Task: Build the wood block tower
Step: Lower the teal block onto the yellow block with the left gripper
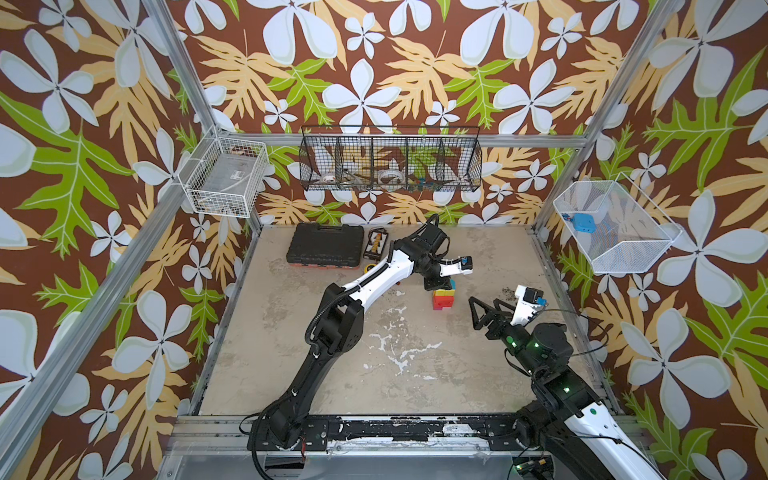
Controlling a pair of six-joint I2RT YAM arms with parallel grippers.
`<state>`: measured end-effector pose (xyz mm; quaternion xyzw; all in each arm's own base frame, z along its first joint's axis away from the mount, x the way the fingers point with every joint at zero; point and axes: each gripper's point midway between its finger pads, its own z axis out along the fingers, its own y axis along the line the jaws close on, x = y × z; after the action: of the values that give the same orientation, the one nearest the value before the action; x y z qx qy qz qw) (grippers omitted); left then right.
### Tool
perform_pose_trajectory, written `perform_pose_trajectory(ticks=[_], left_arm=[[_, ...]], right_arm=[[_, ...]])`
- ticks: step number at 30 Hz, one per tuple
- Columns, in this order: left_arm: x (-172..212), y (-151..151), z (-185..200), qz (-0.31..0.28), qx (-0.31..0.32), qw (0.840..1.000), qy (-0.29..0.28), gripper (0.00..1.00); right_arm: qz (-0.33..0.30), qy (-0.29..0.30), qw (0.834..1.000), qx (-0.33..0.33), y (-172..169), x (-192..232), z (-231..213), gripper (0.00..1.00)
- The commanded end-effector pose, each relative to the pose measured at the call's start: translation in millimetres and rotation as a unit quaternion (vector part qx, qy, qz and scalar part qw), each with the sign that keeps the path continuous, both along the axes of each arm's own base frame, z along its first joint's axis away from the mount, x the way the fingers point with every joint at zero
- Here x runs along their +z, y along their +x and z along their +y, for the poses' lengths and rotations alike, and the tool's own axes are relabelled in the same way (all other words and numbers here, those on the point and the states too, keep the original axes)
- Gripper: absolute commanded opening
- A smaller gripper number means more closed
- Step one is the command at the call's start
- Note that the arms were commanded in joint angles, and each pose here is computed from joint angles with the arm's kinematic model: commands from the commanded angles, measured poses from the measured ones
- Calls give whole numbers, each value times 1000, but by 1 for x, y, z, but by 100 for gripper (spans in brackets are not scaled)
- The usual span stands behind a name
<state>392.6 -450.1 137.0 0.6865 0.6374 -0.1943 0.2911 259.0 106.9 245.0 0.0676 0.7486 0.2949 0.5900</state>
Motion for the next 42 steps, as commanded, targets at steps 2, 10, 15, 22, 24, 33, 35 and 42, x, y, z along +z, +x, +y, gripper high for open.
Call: perform_pose_trajectory(ticks=[2,10,15,22,24,33,35,42], left_arm=[[-1,1,-1,-6,-8,1000,-1,0],[-1,3,0,-8,-2,1000,2,23],[0,2,-1,-11,1,1000,4,31],[9,-3,-3,-6,-4,1000,-7,43],[12,-3,-4,-7,-1,1000,-11,53],[8,2,-3,-11,11,1000,-7,100],[5,3,-3,-12,13,1000,-3,100],[-1,3,-3,-7,11,1000,-1,95]], right_arm=[[-15,5,1000,1,1,8,1,100],[-14,7,1000,5,0,8,2,100],[-13,7,1000,6,0,8,2,100],[-15,7,1000,7,0,9,3,100],[-14,7,1000,8,0,8,3,100],[-14,8,1000,11,0,8,4,100],[-14,8,1000,11,0,9,4,100],[-15,9,1000,10,-1,9,3,100]])
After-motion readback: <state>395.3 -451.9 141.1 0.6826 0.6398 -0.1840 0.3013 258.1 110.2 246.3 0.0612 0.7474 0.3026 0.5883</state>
